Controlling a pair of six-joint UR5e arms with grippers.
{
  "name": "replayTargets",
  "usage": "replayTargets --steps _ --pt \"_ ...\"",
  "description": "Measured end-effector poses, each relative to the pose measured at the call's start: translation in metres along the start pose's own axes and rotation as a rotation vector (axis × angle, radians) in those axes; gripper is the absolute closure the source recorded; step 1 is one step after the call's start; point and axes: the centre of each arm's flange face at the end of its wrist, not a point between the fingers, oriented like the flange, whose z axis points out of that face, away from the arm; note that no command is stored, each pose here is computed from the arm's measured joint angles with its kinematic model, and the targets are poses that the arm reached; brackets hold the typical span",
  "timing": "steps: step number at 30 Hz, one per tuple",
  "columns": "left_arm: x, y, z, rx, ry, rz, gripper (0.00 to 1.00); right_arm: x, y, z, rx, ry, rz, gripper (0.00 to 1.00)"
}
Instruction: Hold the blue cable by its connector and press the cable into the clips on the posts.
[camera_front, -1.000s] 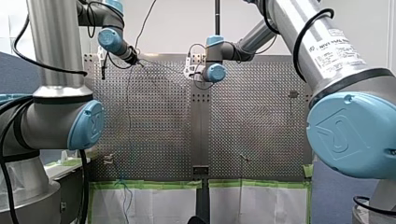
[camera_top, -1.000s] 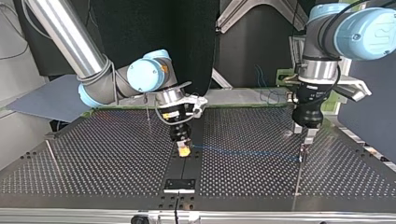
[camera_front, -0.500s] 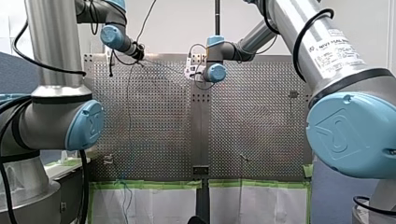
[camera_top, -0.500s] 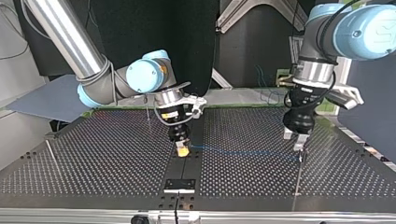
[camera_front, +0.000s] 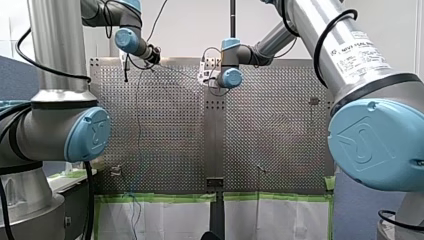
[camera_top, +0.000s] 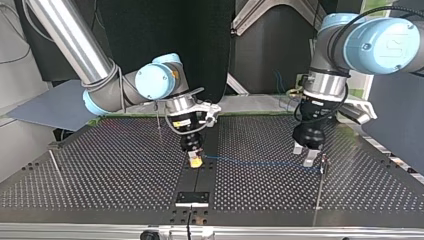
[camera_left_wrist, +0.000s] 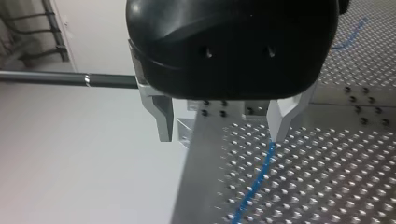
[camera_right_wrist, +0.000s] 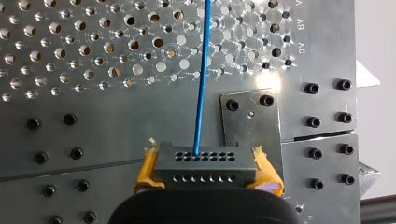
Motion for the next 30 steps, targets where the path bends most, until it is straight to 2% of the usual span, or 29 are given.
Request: replayTargets --steps 6,16,21,30 --pt "0.013 -0.001 0.008 -0.036 0.033 0.037 0.00 0.000 0.001 0.000 -0.001 0.000 0.000 1.00" --pt "0.006 -0.004 0.010 -0.099 0.008 0.063 0.00 0.000 0.002 0.000 -0.003 0.001 0.001 1.00" --pt "0.005 -0.006 0.011 -0.109 0.002 0.067 0.00 0.000 0.003 0.001 -0.004 0.002 0.002 1.00" --pt "0.006 -0.025 0.030 -0.117 0.000 0.083 0.00 -0.001 0.003 0.001 -0.005 0.001 0.004 1.00"
